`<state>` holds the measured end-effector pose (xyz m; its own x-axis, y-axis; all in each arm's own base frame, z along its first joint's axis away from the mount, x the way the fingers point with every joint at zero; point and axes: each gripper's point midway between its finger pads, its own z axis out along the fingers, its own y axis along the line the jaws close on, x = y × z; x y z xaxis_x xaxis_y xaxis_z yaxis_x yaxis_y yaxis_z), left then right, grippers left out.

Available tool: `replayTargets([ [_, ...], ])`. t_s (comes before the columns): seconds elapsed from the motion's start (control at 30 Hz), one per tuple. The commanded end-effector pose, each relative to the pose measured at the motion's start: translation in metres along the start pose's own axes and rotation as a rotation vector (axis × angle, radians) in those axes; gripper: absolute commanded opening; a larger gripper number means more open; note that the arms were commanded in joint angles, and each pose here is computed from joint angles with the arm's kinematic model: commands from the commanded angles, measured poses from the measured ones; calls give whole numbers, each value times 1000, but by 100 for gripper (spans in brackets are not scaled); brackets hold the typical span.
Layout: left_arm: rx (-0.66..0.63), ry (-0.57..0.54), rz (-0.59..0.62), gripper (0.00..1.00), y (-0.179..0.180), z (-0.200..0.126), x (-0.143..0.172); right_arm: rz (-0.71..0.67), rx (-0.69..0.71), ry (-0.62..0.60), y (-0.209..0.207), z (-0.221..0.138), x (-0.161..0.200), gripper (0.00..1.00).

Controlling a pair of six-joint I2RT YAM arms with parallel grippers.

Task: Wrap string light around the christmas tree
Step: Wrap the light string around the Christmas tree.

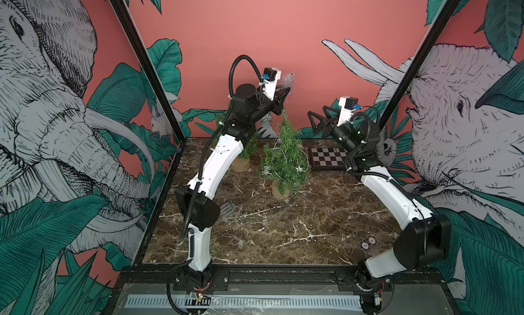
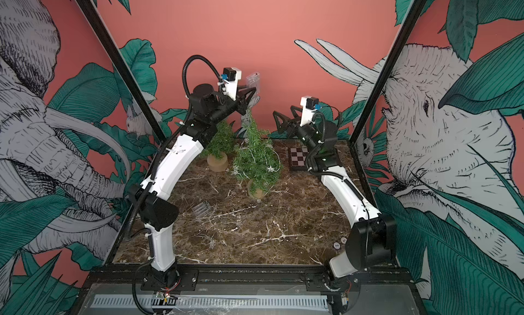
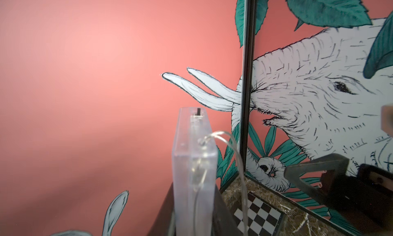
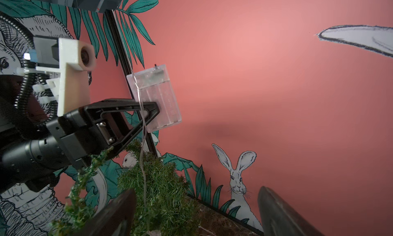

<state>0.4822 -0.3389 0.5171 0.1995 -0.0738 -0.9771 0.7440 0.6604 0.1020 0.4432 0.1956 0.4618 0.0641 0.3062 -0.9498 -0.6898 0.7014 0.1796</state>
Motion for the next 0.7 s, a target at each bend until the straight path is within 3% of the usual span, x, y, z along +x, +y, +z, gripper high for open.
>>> replayTargets([
  [0.0, 118, -159, 69, 0, -17, -2, -41, -85, -106, -104, 17, 1, -39, 88],
  [0.37, 328, -113, -31, 0, -35, -5, -21, -69, -241, -96, 9, 30, -29, 83],
  [0.67, 406, -107, -96, 0, -41, -7, -16, -27, -370, -94, 14, 47, -22, 85],
])
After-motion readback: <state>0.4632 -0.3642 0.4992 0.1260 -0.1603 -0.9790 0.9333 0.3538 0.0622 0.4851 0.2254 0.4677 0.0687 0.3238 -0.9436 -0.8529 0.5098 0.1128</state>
